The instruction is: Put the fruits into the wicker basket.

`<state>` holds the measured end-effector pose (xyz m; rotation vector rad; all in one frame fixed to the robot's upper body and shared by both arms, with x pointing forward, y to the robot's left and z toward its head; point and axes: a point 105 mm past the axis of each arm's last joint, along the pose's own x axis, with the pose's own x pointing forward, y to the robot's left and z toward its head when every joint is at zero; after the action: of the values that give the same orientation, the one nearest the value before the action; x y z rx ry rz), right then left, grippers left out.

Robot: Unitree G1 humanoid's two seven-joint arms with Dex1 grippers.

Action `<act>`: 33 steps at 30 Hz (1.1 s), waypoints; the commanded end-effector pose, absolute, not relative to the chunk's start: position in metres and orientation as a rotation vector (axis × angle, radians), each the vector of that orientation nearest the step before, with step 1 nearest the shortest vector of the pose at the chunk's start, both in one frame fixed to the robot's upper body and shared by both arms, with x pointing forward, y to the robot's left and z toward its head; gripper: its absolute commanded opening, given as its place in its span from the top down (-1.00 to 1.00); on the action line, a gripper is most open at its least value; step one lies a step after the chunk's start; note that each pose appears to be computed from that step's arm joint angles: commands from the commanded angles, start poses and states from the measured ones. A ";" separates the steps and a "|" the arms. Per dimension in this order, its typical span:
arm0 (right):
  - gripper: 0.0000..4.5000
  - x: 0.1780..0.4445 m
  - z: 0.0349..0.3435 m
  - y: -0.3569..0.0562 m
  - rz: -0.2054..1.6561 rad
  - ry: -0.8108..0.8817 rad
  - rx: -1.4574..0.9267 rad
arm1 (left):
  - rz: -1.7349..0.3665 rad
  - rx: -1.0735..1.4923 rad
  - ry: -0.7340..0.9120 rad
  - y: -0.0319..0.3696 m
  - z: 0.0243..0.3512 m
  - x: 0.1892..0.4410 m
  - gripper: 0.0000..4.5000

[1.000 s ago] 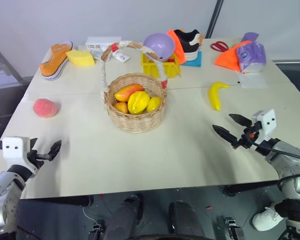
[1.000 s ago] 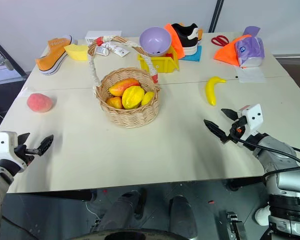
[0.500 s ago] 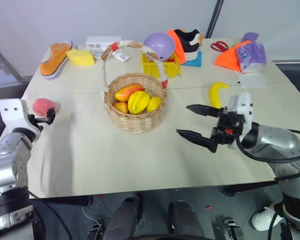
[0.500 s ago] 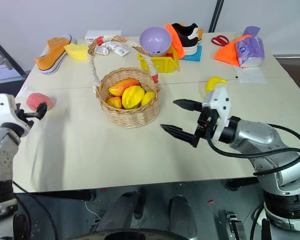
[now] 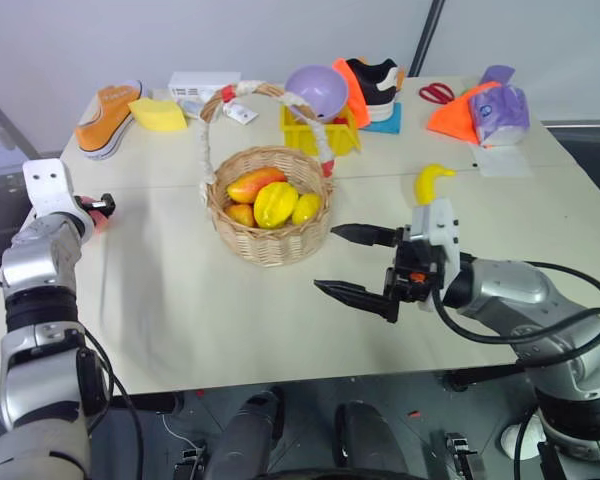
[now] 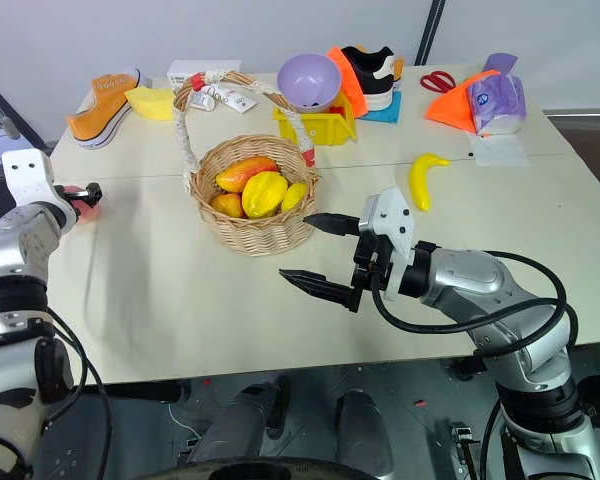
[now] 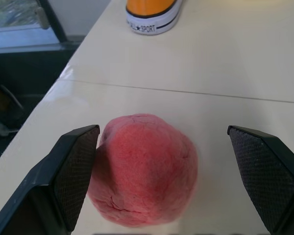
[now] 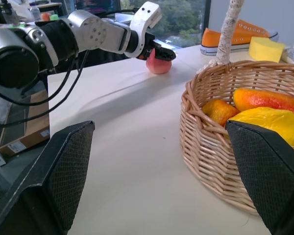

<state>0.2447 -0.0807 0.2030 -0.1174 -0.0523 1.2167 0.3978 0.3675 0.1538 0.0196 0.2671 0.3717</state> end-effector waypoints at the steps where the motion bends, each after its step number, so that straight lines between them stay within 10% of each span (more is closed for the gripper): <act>1: -0.98 0.238 0.212 -0.078 1.221 -0.117 -0.139 | 0.404 0.021 0.287 0.374 0.155 0.399 -1.00; 10: -0.98 0.238 0.209 -0.079 1.205 -0.109 -0.148 | 0.452 -0.019 0.326 0.385 0.147 0.395 -1.00; 15: -1.00 0.241 0.210 -0.078 1.203 -0.114 -0.153 | 0.471 -0.028 0.322 0.393 0.148 0.389 -0.34; 19: -1.00 0.243 0.210 -0.077 1.205 -0.118 -0.158 | 0.470 0.015 0.273 0.395 0.161 0.388 -0.28; 26: -1.00 0.250 0.218 -0.092 1.160 -0.129 -0.188 | -0.223 0.018 -0.093 0.306 0.237 0.349 -0.28; 30: -1.00 0.259 0.218 -0.108 1.114 -0.112 -0.219 | -0.791 0.019 0.026 0.213 0.234 0.286 -0.28; 33: -1.00 0.266 0.218 -0.116 1.087 -0.107 -0.236 | -0.867 0.087 0.039 0.180 0.235 0.285 -0.28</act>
<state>0.2657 -0.1125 0.2075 -0.2022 -0.0568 1.0951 0.2854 0.1931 0.2278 0.0624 0.0558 -0.8361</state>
